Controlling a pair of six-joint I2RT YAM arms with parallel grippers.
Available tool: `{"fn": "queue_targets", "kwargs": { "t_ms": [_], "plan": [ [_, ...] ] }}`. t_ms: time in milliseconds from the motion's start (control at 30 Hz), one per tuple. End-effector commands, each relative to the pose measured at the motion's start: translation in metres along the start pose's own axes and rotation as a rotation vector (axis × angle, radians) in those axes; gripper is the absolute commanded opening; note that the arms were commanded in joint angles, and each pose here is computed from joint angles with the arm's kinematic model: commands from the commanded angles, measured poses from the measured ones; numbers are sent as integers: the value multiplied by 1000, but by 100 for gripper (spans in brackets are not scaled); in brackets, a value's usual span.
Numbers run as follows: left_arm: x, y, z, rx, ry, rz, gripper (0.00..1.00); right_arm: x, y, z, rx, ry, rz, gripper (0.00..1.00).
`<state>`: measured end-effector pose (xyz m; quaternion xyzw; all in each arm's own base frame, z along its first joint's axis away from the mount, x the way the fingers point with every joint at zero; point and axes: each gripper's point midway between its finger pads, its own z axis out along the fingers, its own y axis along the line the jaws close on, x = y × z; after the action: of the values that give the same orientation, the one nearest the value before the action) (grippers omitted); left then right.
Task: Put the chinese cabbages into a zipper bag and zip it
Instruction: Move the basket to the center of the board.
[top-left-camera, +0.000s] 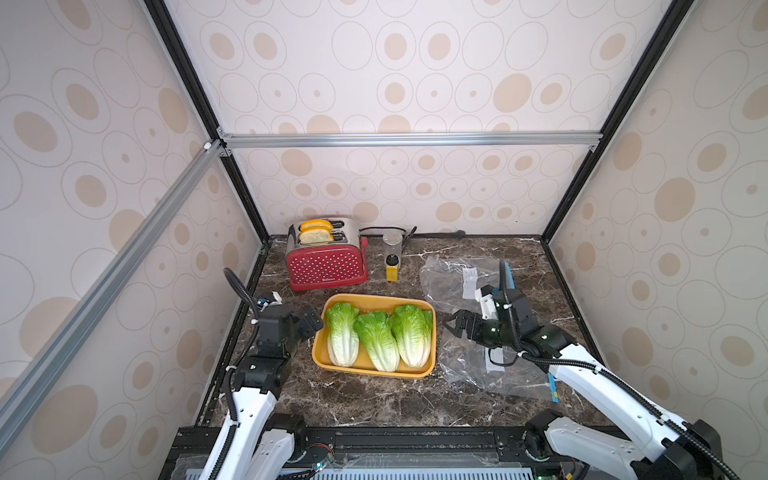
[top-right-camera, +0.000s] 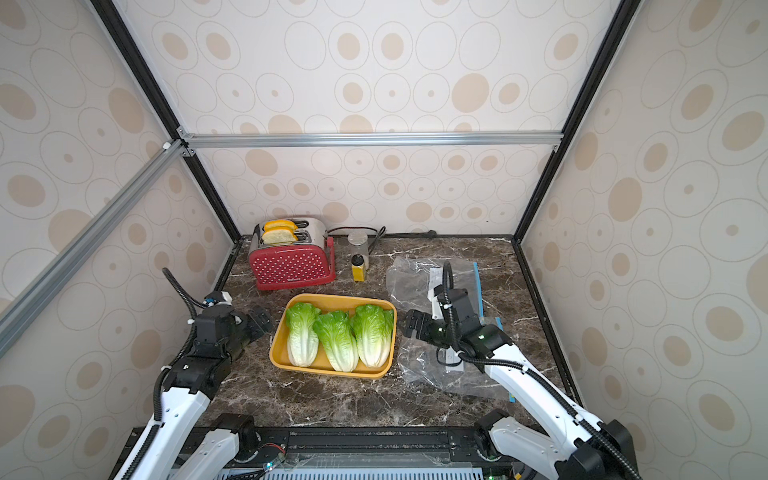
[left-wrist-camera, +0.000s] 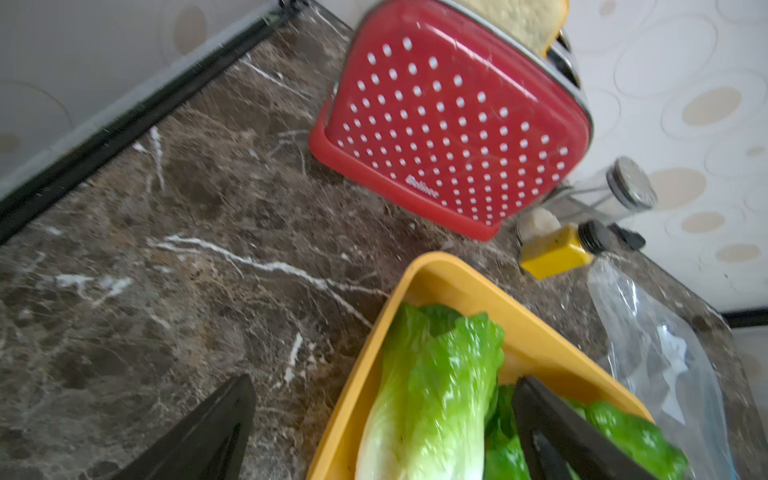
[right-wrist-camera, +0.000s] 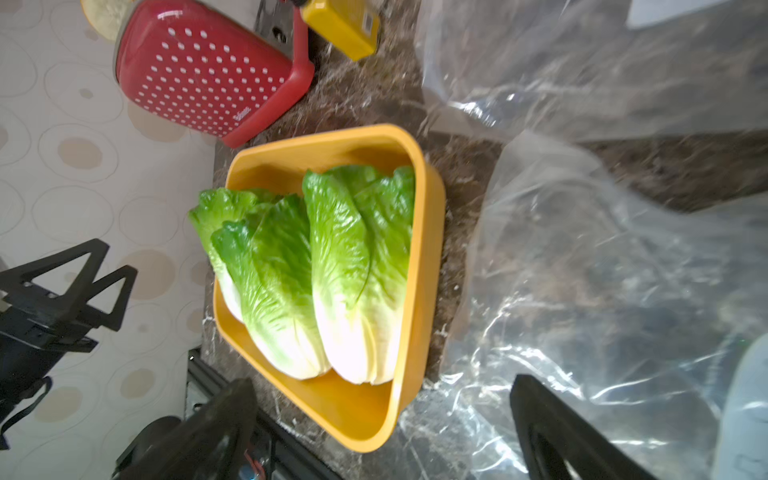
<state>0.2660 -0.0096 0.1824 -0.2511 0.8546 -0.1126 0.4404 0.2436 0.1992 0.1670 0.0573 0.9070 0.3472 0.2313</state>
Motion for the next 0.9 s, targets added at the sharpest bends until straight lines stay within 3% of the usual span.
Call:
{"fn": "queue_targets", "kwargs": {
  "t_ms": [0,267,433,867],
  "plan": [
    [23,-3,-9,9,128,-36,99,28,8,20,-25,73,104,100],
    [28,-12,-12,56,171,13,99,53,38,74,-78,170,84,100],
    [21,-18,-10,71,166,25,99,51,48,90,-104,164,91,100],
    [-15,-53,2,128,130,59,99,31,126,143,-239,141,26,100]
  ]
}}
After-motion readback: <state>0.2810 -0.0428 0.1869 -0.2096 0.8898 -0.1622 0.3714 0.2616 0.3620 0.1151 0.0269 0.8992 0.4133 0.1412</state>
